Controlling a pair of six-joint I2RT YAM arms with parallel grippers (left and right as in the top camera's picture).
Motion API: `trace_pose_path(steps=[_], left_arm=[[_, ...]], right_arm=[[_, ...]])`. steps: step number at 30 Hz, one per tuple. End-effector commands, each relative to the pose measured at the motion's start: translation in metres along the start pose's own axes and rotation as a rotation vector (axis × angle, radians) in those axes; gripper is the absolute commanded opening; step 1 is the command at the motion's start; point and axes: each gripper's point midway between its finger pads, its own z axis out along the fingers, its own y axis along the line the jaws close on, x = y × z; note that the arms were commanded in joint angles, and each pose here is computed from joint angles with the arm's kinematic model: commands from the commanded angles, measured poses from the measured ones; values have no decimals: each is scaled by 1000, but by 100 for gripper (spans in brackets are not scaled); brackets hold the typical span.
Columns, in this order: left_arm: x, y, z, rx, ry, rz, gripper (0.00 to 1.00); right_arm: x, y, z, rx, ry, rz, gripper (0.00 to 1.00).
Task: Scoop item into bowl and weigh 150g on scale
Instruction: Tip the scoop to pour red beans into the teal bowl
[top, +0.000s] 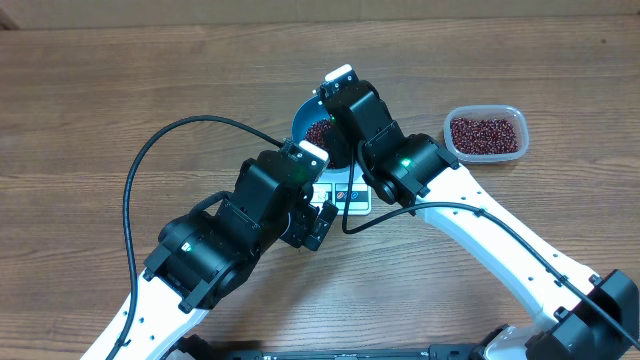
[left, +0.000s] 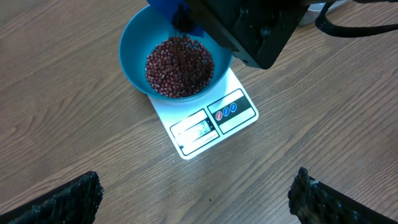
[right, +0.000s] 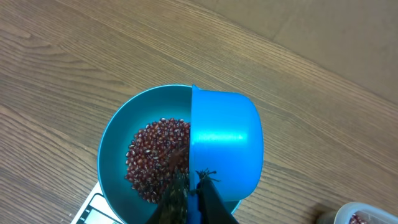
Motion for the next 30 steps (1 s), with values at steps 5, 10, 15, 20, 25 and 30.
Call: trace_pose_path(steps=[5,10,15,20,25,30], left_arm=[[5,-2,4,9,17,-13,100],[4,-2,4,9,17,-13,99],[4,-2,4,9,17,-13,100],[4,-2,4,9,17,-13,99],[4,-2,4,9,17,-13,99],[4,-2,4,9,17,-13,100]], right_arm=[[-15,-6,-15,18,-49,-23,4],[-12,-7,-15,19,-39,-51,4],[-12,-7,-15,19,-36,-52,4],[-19,-9,-16,32,-68,23,4],[-37,-17,-20,39,-129,161,4],[-46,-45,-20,84,-153,282,4]])
